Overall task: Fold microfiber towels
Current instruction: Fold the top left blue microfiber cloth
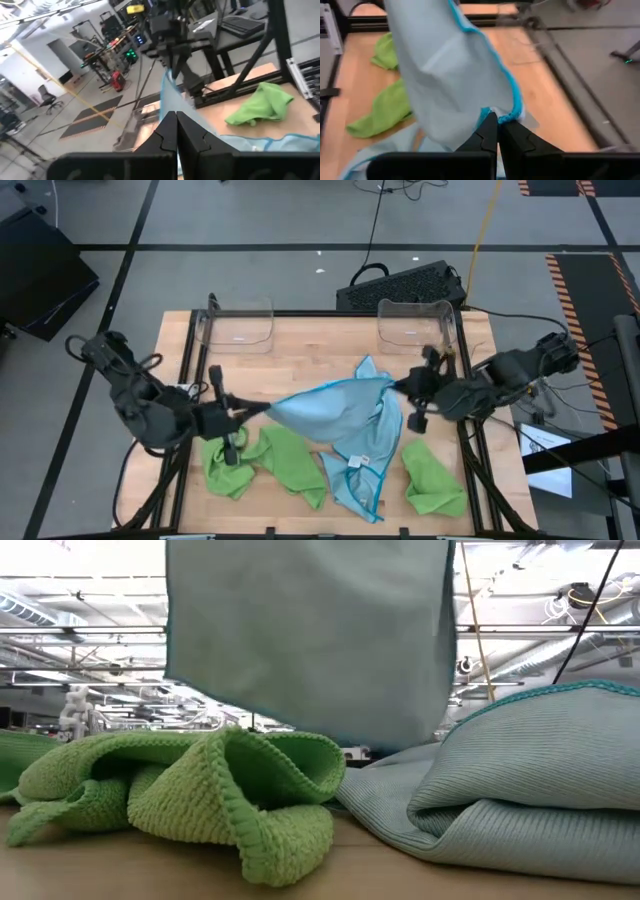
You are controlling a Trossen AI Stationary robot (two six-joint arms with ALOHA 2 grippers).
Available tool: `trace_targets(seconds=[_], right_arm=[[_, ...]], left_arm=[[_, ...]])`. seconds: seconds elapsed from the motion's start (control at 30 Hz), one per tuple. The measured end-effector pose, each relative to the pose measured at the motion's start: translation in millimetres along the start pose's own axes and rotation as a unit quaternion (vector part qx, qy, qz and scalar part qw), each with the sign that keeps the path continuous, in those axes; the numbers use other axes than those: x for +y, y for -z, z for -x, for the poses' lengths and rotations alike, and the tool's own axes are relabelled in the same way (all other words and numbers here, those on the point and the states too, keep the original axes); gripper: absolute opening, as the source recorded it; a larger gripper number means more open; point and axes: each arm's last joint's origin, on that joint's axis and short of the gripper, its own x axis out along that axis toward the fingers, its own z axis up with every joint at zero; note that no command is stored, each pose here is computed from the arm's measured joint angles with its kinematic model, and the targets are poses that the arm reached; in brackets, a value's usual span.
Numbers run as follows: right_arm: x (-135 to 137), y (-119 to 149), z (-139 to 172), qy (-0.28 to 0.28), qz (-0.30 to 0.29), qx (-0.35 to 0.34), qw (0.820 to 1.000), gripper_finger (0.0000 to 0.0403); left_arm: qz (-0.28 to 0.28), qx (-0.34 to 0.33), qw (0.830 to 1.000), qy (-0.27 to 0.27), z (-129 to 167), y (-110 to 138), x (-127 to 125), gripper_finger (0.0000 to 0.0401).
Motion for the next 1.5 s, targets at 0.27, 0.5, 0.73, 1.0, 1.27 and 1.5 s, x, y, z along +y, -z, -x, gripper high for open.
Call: trace_targets(seconds=[0.27,0.5,0.73,1.0,1.27,1.5], right_arm=[[-15.5,-7.9,19.8,0.024,-0.008,-0.022,0.999,0.0000],[24.0,3.8,4.6,-0.045,-0.014,0.060,0.997,0.0000],[57.6,2.7,-0.2,-0.095,0.015,0.136,0.986,0.0000],[48.1,-18.6,16.0,-0.041,0.004,0.154,0.987,0.0000],[25.4,-34.2,32.1,-0.087,0.014,0.138,0.986,0.0000],[25.0,-23.8,33.7,-0.135,0.039,0.176,0.974,0.0005]], left_arm=[[0.037,0.037,0.996,-0.070,14.7,3.5,24.0,0.0001],[0.126,-0.002,0.984,0.128,16.4,-4.8,-12.9,0.0001],[0.108,-0.044,0.980,0.159,24.6,-29.1,-33.1,0.0001],[0.122,0.027,0.984,0.129,22.9,-28.7,-1.3,0.0001],[0.133,0.071,0.970,0.190,17.4,-28.7,30.8,0.0001],[0.099,0.130,0.941,0.297,21.8,-15.3,27.1,0.0001]])
